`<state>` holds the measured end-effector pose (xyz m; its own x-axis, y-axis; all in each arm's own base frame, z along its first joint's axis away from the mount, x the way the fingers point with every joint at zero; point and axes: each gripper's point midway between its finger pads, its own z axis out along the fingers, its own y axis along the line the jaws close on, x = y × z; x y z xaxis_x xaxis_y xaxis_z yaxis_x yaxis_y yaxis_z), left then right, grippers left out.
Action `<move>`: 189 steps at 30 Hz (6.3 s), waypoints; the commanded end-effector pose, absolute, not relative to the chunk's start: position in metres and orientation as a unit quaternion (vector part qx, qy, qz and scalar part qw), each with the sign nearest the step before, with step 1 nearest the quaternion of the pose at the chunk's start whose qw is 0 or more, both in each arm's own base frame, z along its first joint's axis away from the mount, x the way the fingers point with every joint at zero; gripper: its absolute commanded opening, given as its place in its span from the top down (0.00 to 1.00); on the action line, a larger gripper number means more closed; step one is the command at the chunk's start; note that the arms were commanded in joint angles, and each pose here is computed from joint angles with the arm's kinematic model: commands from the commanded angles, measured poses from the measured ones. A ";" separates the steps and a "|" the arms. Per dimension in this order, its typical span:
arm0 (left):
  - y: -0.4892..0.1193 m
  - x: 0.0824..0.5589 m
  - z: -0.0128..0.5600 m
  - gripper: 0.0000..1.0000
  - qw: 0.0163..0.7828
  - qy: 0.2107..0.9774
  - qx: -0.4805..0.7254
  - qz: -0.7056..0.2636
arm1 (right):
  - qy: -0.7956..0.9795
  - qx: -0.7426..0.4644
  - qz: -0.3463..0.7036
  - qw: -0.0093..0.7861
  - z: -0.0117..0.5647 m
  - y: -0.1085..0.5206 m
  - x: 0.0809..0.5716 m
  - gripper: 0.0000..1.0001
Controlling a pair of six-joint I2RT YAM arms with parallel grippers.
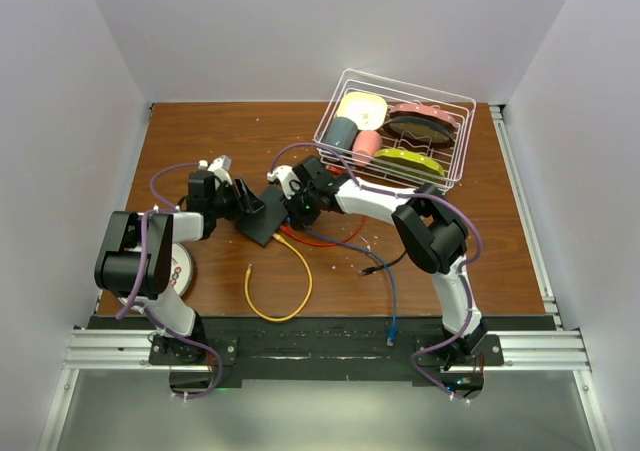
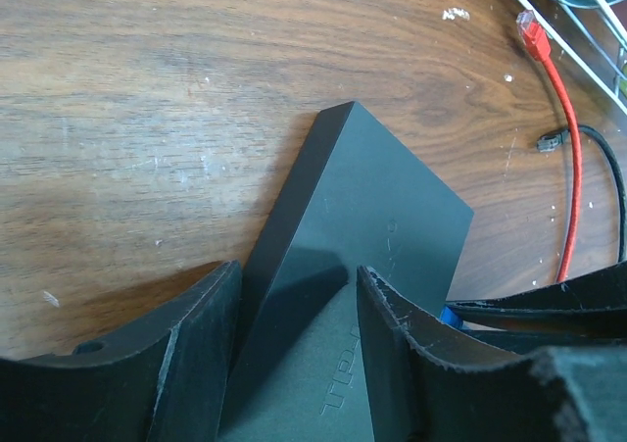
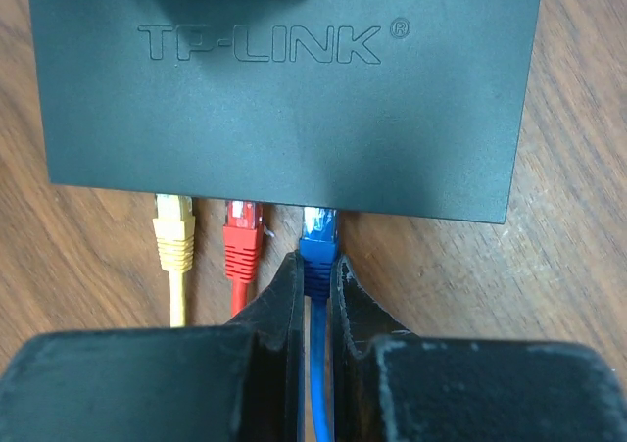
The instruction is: Insert the plug into the switch port
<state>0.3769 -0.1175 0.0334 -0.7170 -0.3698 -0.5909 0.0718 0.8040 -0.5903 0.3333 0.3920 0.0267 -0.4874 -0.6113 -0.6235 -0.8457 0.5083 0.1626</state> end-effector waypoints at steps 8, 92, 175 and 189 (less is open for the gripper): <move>-0.179 0.337 0.039 0.49 0.301 0.874 -0.010 -0.381 | 0.761 -0.440 0.293 0.375 0.097 0.460 0.374 1.00; -0.124 0.351 0.262 0.00 0.584 0.750 -0.023 -0.310 | 0.833 -0.082 0.093 0.540 0.256 0.224 0.353 0.04; -0.193 0.326 0.207 0.01 0.477 0.754 0.079 -0.444 | 0.838 0.234 0.175 0.461 0.149 0.131 0.321 1.00; -0.196 0.329 0.205 0.01 0.479 0.769 0.080 -0.415 | 0.885 -0.036 0.176 0.430 0.138 0.201 0.362 0.25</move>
<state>0.3198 -0.1991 0.1868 -0.5826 -0.2714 -0.7661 0.5060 0.6165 -0.6032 0.3323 0.1683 0.1006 -0.6962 0.2423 -0.6757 0.0088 0.9441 0.3294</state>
